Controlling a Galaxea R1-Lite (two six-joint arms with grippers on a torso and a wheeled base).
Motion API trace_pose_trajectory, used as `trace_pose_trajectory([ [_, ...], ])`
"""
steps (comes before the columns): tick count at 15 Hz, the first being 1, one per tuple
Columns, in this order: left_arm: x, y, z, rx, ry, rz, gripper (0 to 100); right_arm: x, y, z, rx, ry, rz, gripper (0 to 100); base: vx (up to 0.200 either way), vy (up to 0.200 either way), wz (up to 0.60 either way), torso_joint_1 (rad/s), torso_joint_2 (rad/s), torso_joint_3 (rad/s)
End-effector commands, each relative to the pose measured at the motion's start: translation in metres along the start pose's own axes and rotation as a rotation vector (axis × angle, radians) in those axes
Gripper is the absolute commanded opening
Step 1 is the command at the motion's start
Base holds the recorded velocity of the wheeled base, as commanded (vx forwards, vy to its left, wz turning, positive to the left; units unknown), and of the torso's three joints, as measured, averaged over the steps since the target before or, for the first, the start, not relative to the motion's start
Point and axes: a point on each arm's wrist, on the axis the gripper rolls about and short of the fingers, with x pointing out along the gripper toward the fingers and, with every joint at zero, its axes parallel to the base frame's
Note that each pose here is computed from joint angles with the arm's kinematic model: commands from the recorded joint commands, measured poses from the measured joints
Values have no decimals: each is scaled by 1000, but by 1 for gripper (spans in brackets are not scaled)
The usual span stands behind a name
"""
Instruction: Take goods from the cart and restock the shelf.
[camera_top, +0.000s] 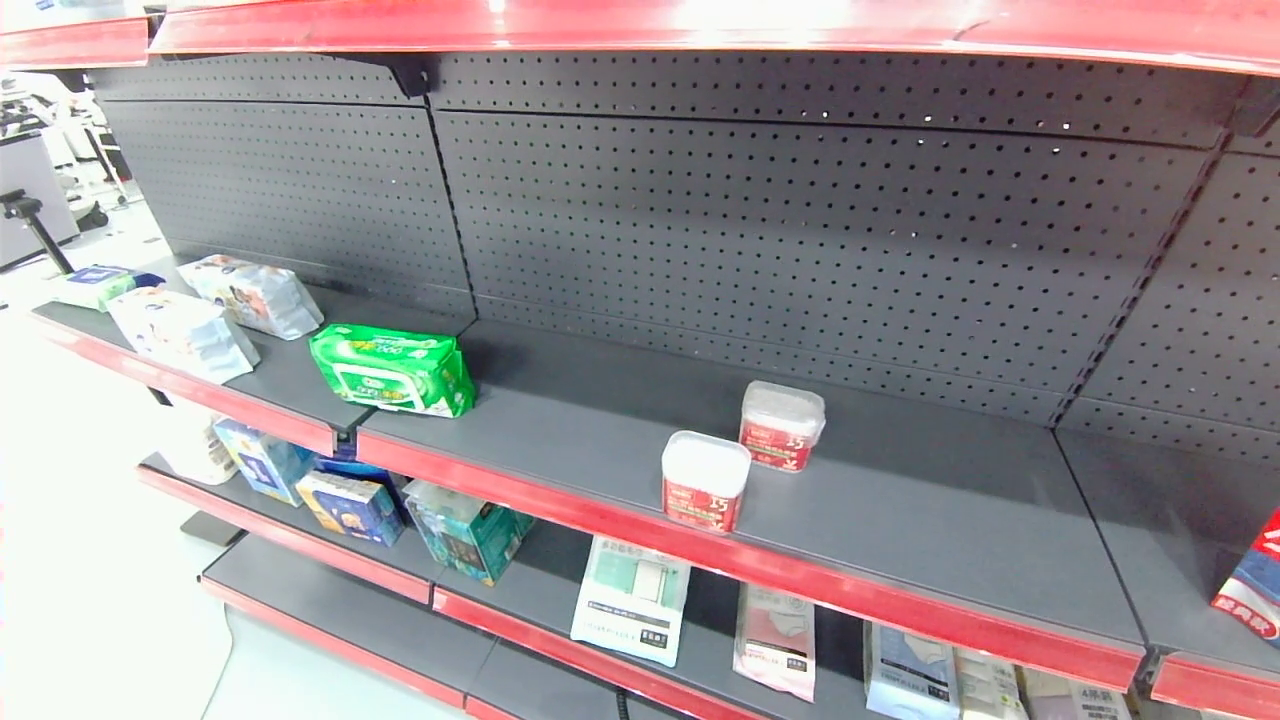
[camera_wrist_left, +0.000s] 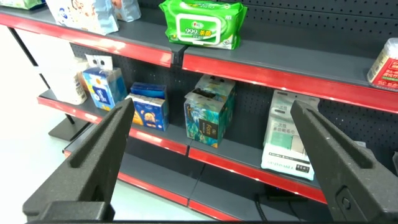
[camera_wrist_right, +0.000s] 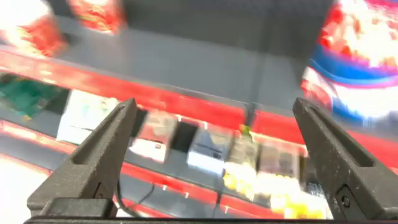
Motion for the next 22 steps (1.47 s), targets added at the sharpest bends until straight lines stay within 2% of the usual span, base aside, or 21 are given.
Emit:
trace_pose_trajectory([
  [1, 0, 0, 0, 0, -1, 1, 100, -2, 0, -1, 12, -23, 1, 100, 0, 0, 0, 0, 0, 0],
  [7, 0, 0, 0, -5, -1, -2, 100, -2, 0, -2, 19, -21, -2, 100, 0, 0, 0, 0, 0, 0],
  [17, 0, 0, 0, -2, -1, -2, 100, -2, 0, -2, 19, -21, -2, 100, 0, 0, -600, 6, 1, 1],
  [22, 0, 0, 1, -3, 2, -4, 100, -2, 0, -2, 21, -21, -2, 100, 0, 0, 0, 0, 0, 0],
])
